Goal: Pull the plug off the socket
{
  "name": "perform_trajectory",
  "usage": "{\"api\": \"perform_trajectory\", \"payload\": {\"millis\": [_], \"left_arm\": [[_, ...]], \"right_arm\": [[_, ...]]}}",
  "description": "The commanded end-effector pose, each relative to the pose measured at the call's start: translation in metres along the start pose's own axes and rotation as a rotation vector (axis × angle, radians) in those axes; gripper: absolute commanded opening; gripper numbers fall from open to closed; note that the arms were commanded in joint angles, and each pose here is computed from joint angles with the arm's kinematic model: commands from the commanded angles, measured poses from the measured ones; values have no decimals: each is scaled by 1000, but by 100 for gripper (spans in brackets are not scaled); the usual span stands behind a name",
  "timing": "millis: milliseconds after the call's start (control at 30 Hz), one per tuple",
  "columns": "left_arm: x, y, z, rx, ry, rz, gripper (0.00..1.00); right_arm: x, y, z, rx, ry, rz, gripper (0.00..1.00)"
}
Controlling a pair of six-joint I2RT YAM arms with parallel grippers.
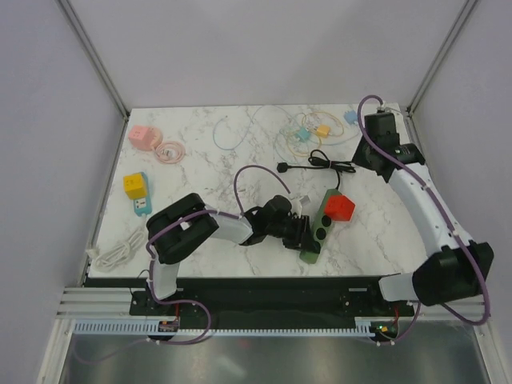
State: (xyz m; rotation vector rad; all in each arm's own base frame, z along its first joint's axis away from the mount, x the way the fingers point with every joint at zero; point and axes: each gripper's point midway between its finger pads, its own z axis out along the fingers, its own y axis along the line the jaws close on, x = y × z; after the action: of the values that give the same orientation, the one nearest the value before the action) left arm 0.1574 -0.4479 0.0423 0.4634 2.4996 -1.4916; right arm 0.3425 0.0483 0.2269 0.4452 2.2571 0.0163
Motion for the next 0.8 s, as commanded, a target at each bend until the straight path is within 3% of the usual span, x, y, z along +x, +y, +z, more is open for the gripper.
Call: {"api": "perform_trajectory", "payload": {"millis": [0, 133, 167, 400, 767], "left_arm": [[13, -2, -11, 12, 56, 25, 2], [16, -7, -11, 34, 80, 48, 2], [17, -8, -11, 38, 87, 50, 2], [21, -14, -11, 62, 135, 61, 2], [23, -15, -9, 77, 152, 61, 2]], "right_arm": [[-67, 11, 43, -101, -117, 99, 0], [-81, 11, 109, -148, -56, 172, 0], [-94, 5, 121, -165, -90, 197, 0], [-98, -30, 230, -238, -38, 336, 12], [-96, -61, 324, -300, -68, 484, 16]]}}
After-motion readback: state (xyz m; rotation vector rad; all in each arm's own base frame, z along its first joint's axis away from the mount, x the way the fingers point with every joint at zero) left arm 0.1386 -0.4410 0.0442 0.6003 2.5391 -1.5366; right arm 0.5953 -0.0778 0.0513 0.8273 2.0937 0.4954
